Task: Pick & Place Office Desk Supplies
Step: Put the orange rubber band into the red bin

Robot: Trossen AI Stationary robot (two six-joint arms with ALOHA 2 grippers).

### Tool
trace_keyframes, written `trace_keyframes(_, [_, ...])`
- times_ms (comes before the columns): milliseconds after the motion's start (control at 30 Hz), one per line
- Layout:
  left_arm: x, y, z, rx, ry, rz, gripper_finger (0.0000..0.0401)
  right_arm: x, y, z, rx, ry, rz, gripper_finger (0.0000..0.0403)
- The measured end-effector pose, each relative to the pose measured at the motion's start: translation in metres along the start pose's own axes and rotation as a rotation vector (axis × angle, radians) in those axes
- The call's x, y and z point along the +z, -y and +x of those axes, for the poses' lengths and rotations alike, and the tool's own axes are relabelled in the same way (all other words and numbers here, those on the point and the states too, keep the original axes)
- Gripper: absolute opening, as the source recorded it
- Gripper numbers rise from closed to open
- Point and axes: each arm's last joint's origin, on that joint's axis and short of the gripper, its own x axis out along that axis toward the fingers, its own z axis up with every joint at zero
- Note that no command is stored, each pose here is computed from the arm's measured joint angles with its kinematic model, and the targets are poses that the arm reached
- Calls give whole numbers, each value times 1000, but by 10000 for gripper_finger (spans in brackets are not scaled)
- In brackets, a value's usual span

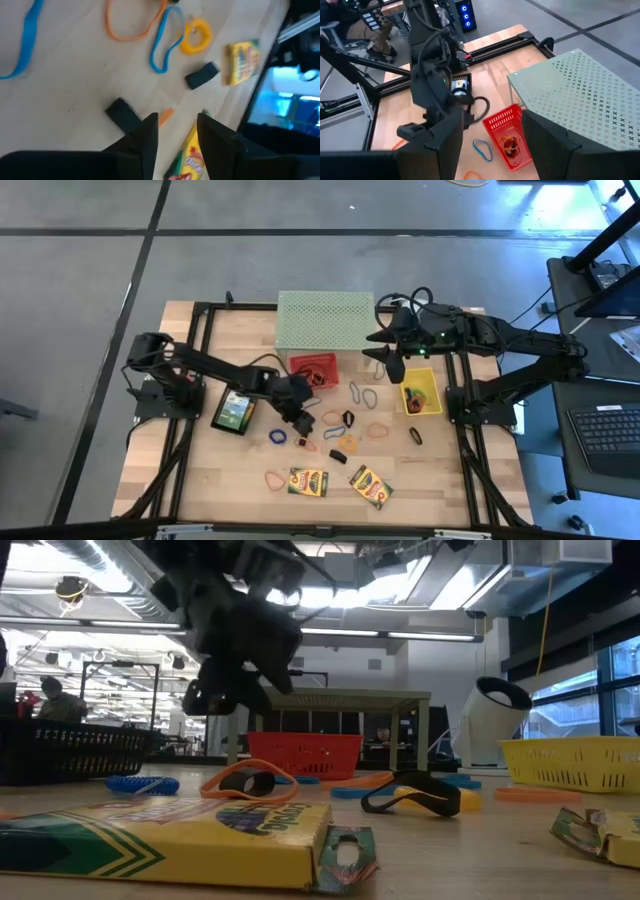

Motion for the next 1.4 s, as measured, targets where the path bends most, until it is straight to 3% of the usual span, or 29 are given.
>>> trace_keyframes(433, [-7, -22, 13, 77, -43, -135, 128, -1, -2, 0, 76, -24, -2, 203])
trace_keyframes(800, [-9, -25, 15, 88, -51, -119, 128, 0, -3, 0, 79, -17, 0, 203])
trace_keyframes(1400, [-5, -32, 44, -28, -100, -134, 128, 0, -4, 0, 87, -12, 4, 203])
